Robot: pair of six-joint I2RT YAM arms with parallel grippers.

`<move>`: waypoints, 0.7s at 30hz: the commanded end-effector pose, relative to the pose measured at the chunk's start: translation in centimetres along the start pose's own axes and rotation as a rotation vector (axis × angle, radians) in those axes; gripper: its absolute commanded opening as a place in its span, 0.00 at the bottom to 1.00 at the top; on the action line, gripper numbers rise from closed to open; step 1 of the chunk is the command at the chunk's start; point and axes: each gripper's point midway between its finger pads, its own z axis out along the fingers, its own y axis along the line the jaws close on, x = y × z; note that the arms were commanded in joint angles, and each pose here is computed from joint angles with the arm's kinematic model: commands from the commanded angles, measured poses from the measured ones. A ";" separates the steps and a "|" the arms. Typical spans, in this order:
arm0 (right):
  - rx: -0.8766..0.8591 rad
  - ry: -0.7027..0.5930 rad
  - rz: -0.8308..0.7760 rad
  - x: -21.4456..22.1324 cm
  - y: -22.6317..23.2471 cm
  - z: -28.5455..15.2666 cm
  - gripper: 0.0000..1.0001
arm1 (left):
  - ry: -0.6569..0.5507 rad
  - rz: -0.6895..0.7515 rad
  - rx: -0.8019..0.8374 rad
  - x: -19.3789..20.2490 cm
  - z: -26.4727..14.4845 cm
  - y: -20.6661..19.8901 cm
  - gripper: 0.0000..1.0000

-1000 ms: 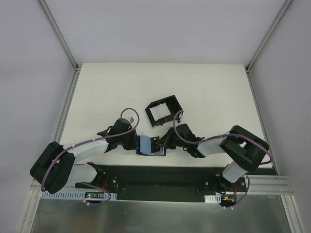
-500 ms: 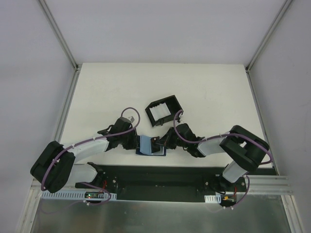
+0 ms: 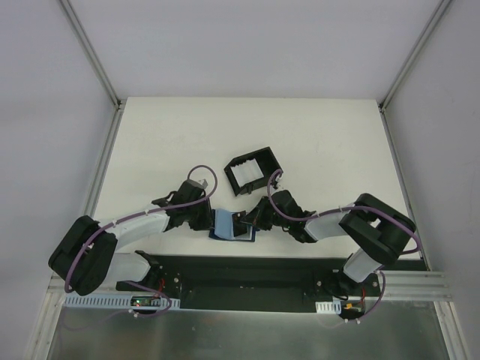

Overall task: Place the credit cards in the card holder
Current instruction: Insert the credit card into the card holder.

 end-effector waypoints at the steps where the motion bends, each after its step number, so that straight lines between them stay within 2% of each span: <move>1: 0.040 -0.005 -0.016 -0.3 -0.9 -0.1 0.00 | 0.041 0.034 -0.141 1.5 -0.1 3.3 0.12; 3: 0.036 -0.011 -0.009 -0.4 -0.8 -0.2 0.00 | 0.050 0.031 -0.149 1.9 -0.1 3.6 0.00; 9: -0.020 -0.031 0.038 -0.8 0.4 -0.3 0.00 | 0.064 -0.073 -0.141 3.6 0.5 4.3 0.00; 14: -0.090 -0.101 0.072 -1.6 1.3 -0.9 0.00 | 0.036 -0.181 -0.135 4.2 1.0 4.4 0.00; 21: -0.101 -0.110 0.054 -1.8 1.3 -1.0 0.00 | 0.042 -0.177 -0.134 4.8 1.6 3.7 0.00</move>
